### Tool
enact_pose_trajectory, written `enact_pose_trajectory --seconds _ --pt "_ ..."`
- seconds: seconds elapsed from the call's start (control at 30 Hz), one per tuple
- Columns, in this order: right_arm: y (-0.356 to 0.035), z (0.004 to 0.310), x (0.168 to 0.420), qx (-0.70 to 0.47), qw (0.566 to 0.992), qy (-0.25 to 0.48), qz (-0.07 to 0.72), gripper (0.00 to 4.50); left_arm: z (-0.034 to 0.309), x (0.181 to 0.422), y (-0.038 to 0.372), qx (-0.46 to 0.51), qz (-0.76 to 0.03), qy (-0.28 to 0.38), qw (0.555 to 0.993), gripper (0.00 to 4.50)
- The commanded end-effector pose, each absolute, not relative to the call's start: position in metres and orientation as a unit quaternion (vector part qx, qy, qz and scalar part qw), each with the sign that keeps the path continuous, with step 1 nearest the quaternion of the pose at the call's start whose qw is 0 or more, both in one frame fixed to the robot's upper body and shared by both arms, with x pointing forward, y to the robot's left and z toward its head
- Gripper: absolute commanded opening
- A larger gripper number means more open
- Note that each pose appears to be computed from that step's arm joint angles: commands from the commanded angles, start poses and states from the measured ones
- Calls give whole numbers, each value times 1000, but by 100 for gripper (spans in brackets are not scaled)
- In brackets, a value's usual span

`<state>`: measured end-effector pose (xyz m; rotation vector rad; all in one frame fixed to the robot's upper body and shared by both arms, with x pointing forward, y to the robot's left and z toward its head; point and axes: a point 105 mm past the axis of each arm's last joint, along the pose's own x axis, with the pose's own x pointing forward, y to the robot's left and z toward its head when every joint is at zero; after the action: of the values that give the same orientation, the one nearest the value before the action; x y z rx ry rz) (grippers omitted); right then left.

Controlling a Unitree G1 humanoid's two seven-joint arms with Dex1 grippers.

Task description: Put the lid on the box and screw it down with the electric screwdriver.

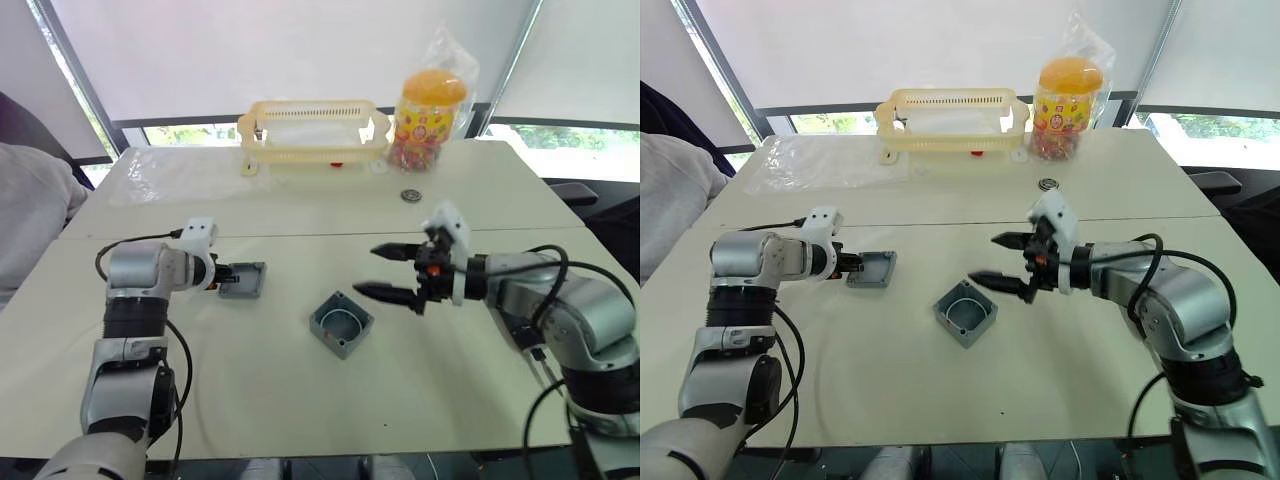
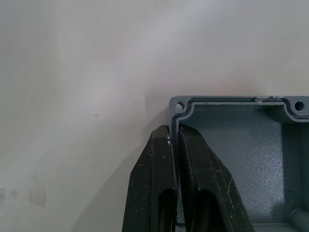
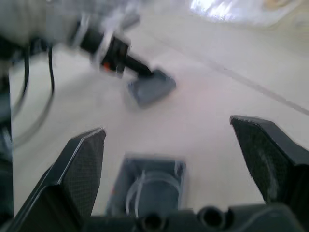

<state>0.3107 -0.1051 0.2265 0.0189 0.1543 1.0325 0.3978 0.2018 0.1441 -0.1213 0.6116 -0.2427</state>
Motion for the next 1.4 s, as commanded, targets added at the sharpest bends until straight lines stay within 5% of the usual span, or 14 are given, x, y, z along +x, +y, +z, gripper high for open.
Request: enact_pose_trajectory --seconds 0.03,0.17,0.33,0.9,1.0,1.23,1.4 --pt "-101 259 317 79 868 40 488 450 247 413 194 -45 -179 90 979 5" --pt "-90 283 342 181 870 40 456 450 293 410 166 -7 -234 -19 972 5" --pt "-73 298 353 223 864 48 449 450 312 397 126 8 -293 -69 953 5" --pt "-64 297 354 228 863 55 447 450 317 376 91 -14 -362 -84 929 5" --pt "-62 297 354 230 862 55 448 365 317 376 89 -16 -365 -82 927 0" --pt "-61 295 354 234 862 55 447 14 317 376 89 -18 -365 -80 927 0" --pt "-62 296 353 233 862 51 447 13 313 379 94 -15 -356 -75 931 0"
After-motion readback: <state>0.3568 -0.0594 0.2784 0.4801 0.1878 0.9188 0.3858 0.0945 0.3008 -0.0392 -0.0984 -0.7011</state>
